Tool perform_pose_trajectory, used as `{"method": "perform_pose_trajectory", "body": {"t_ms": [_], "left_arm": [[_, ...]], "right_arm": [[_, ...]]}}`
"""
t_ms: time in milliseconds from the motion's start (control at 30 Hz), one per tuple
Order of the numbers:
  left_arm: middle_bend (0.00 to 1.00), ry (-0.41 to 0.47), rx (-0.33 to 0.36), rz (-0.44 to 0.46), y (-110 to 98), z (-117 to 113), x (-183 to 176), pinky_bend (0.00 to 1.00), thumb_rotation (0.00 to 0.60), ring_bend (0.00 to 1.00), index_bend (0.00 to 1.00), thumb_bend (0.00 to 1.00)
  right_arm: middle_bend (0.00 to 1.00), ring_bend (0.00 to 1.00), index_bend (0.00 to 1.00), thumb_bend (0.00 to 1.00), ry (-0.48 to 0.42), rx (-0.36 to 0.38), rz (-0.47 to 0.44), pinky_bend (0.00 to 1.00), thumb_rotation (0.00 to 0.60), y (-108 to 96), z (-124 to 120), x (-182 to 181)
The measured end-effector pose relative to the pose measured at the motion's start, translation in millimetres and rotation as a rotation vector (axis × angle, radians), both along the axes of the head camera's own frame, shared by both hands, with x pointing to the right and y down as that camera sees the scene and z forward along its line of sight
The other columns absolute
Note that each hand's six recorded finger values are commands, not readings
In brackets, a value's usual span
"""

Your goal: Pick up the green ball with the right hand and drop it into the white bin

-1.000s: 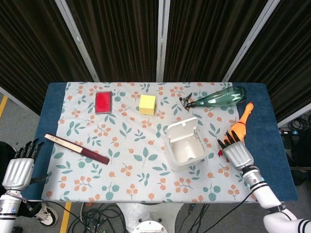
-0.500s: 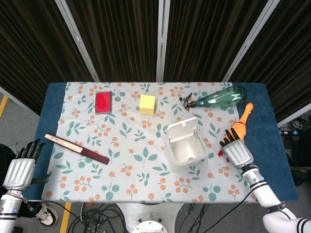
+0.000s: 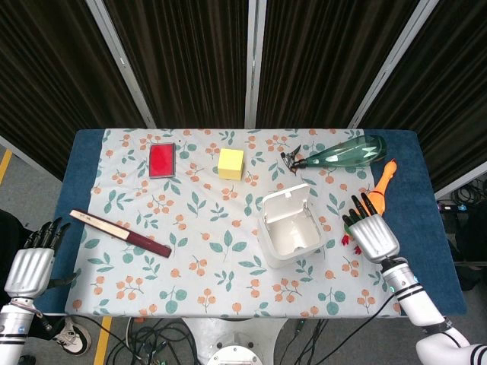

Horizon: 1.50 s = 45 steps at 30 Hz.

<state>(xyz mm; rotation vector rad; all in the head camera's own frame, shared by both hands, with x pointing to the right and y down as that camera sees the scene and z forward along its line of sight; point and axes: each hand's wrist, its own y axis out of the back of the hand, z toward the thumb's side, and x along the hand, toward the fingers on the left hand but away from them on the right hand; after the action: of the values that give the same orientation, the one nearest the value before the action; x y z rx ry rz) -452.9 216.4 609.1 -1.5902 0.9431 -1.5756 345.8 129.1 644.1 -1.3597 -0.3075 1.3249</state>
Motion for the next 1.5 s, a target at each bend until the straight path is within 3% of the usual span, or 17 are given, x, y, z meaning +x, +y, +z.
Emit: {"method": "perform_pose_trajectory", "body": {"t_ms": [167,400,533,800,933,1033,1167,1267,1500], "left_arm": [[0.01,0.001,0.001,0.004,-1.1,0.0,0.9,0.15,0.600,0.00,0.08,0.00],[0.01,0.003,0.000,0.007,-1.9,0.7,2.8,0.15,0.600,0.00,0.08,0.00],[0.01,0.004,-0.002,0.009,-1.6,1.0,3.8,0.15,0.600,0.00,0.08,0.00],[0.01,0.004,-0.007,0.006,-0.6,2.2,2.8,0.15,0.600,0.00,0.08,0.00],[0.01,0.001,-0.016,-0.009,1.2,4.5,-1.4,0.15,0.600,0.00,0.08,0.00],[0.01,0.001,-0.016,-0.016,2.1,4.8,-3.8,0.15,0.600,0.00,0.08,0.00],[0.01,0.002,-0.016,-0.018,2.3,5.1,-4.5,0.15,0.600,0.00,0.08,0.00],[0.01,0.004,-0.013,-0.017,2.0,5.2,-4.0,0.15,0.600,0.00,0.08,0.00],[0.01,0.005,-0.010,-0.016,1.6,4.8,-4.1,0.15,0.600,0.00,0.08,0.00]], "right_arm": [[0.48,0.03,0.45,0.22,-0.074,0.069,-0.005,0.00,0.600,-7.1,-36.8,-8.6],[0.48,0.03,0.45,0.22,-0.265,0.138,-0.035,0.00,0.600,-14.3,-105.8,-33.5],[0.48,0.03,0.45,0.22,-0.362,0.160,-0.084,0.00,0.600,-12.4,-126.6,-53.9],[0.48,0.03,0.43,0.19,-0.435,0.122,-0.137,0.00,0.600,-3.8,-115.5,-82.6],[0.46,0.03,0.36,0.15,-0.443,0.109,-0.138,0.00,0.600,-3.6,-103.6,-91.7],[0.36,0.01,0.23,0.06,-0.453,0.090,-0.135,0.00,0.600,-4.2,-96.4,-98.3],[0.14,0.00,0.02,0.00,-0.458,0.053,-0.127,0.00,0.600,-3.2,-91.7,-101.1],[0.07,0.00,0.00,0.00,-0.468,0.041,-0.122,0.00,0.600,-3.2,-93.1,-102.9],[0.05,0.00,0.00,0.00,-0.494,0.095,-0.109,0.00,0.600,-5.0,-107.4,-94.1]]}}
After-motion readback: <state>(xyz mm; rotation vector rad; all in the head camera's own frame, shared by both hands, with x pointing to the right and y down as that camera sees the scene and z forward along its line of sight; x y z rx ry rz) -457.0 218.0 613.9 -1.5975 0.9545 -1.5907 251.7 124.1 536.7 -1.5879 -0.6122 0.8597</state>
